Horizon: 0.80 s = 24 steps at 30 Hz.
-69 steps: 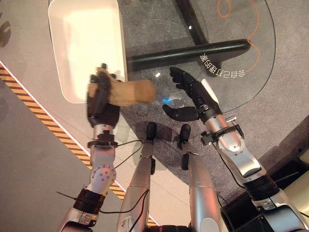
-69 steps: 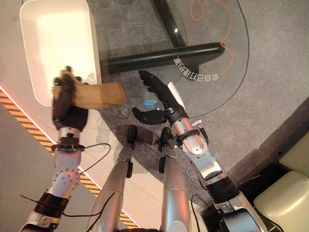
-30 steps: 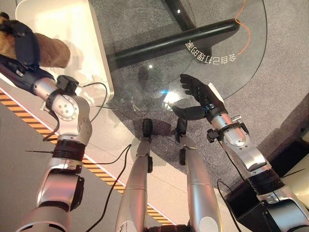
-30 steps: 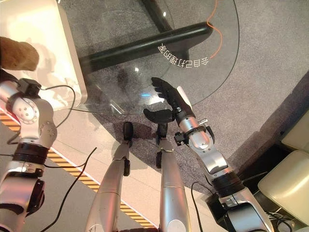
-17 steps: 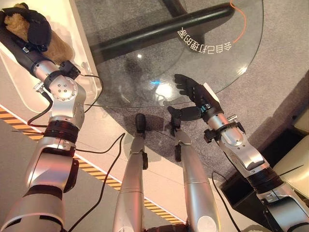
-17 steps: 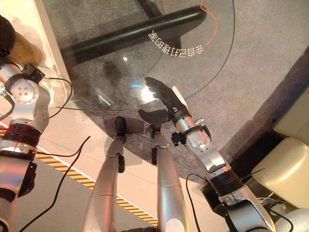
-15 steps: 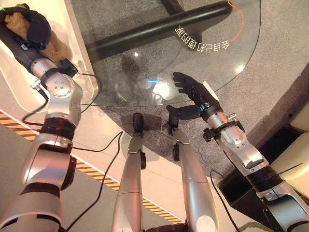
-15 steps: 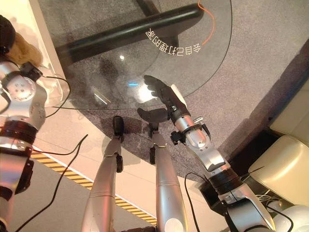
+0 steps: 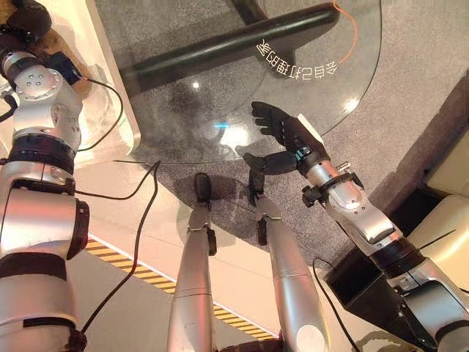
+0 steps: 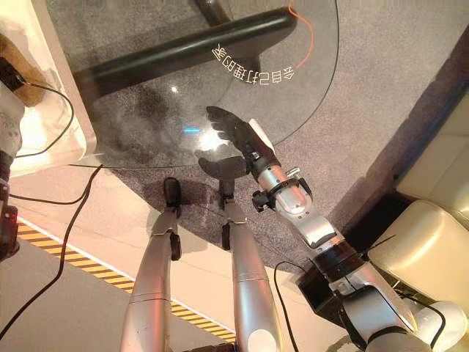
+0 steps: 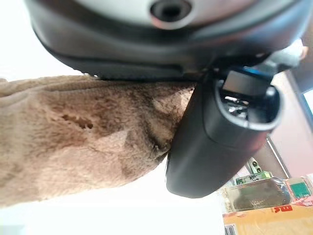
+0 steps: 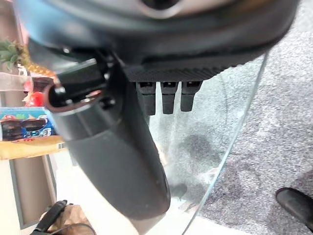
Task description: Wipe the table with a cloth and put it in the basket.
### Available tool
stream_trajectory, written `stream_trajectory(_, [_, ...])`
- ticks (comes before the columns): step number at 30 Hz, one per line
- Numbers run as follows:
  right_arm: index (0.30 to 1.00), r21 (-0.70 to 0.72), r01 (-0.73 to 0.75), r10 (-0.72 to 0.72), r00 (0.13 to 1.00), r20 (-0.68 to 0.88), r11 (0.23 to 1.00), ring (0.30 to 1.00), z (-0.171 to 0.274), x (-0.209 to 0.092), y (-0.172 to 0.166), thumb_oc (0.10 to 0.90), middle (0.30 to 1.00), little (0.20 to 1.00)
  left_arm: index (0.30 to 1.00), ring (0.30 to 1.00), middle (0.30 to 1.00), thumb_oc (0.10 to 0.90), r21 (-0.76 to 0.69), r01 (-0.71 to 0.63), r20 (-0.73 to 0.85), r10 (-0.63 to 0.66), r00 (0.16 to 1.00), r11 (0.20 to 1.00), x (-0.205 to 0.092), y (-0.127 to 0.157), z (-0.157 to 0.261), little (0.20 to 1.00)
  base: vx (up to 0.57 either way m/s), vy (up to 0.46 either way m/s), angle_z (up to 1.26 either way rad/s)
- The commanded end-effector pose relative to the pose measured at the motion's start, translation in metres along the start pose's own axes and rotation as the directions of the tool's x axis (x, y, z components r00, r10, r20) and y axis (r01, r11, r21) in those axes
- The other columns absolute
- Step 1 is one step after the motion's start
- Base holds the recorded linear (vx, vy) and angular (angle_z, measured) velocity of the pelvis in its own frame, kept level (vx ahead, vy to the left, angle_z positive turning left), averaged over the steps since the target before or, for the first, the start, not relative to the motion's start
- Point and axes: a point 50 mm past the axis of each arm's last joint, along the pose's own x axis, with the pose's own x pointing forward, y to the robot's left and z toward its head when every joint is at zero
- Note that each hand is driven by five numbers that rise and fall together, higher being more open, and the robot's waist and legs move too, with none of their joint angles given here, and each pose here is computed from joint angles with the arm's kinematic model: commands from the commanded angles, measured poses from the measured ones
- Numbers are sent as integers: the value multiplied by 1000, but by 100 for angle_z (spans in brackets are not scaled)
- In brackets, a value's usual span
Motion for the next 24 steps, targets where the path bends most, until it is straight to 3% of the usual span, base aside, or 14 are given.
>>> stream_trajectory(1, [900,75,34,-45,986,158,997,900,27,-1,-4,800,900,900,900,900,900,800,49,-85,-28,87,996,995,9,31,-11,900,0,0,0])
stream_trajectory(17, [900,84,32,-45,986,159,996,900,27,-10,2,800,900,900,900,900,900,800,29,-98,77,96,992,995,9,40,-1,900,-1,-24,0])
stream_trajectory(24, [900,96,41,-56,987,148,994,900,22,-19,7,800,900,900,900,900,900,800,-84,-199,228,214,950,976,6,54,22,900,-7,-44,3])
